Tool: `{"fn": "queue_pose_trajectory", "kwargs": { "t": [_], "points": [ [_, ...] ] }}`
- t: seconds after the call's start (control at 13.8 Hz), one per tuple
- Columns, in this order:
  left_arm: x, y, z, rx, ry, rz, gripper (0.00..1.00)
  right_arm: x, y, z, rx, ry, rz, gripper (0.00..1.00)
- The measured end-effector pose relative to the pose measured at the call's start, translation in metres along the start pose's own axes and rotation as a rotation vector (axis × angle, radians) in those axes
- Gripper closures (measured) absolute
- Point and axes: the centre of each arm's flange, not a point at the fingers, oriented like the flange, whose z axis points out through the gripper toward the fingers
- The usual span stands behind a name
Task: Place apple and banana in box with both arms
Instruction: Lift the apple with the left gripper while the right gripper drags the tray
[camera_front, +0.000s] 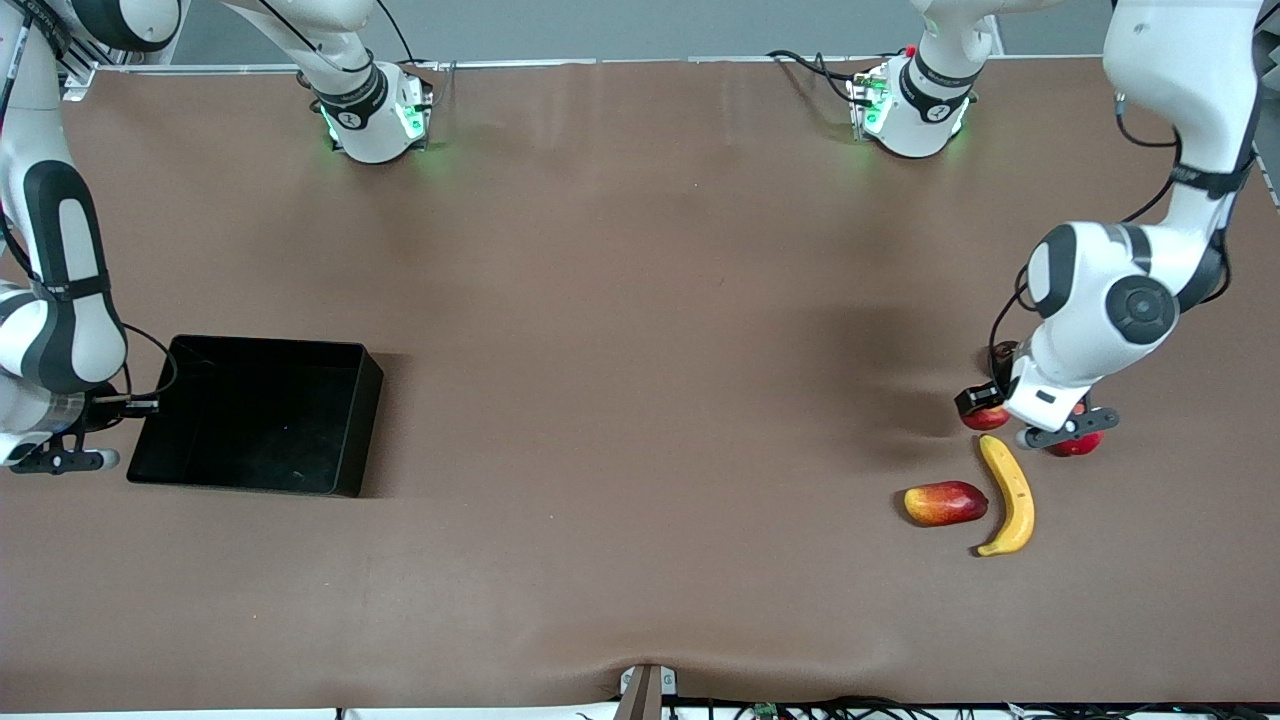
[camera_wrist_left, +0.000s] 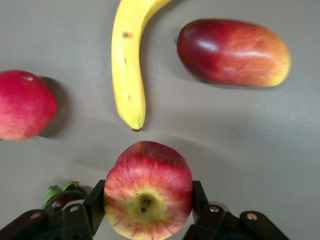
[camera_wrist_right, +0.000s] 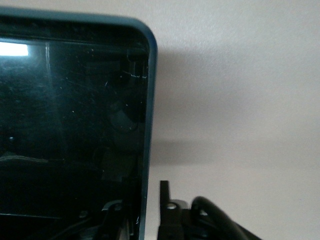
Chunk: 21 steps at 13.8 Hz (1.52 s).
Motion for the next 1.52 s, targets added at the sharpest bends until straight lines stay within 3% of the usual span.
{"fn": "queue_pose_trajectory", "kwargs": {
  "t": [0.07,0.36,0.65,0.79,1.16,1.3,1.52],
  "points": [
    [-0.002,0.007,-0.014,-0.003,0.010,-0.004,0.30,0.001,-0.002,0.000,0.004,0.002,0.003,0.94],
    [-0.007,0.029,-0.055,-0.004,0.019,-0.009,0.30,0.004,-0.008,-0.008,0.029,-0.005,-0.004,0.94],
    [0.001,0.038,-0.081,-0.007,0.029,-0.049,0.30,0.011,-0.028,-0.068,0.118,-0.073,-0.003,0.94],
    [0.003,0.047,-0.090,-0.014,0.036,-0.066,0.30,0.013,-0.051,-0.089,0.136,-0.093,-0.024,0.94],
    [0.004,0.057,-0.099,-0.023,0.044,-0.100,0.30,0.015,-0.166,-0.132,0.175,-0.157,-0.121,0.94],
    [0.001,0.066,-0.101,-0.025,0.046,-0.113,0.30,0.016,-0.225,-0.146,0.178,-0.153,-0.168,0.94],
    [-0.004,0.079,-0.102,-0.028,0.046,-0.114,0.30,0.017,-0.312,-0.143,0.223,-0.164,-0.144,0.94]
  ]
}}
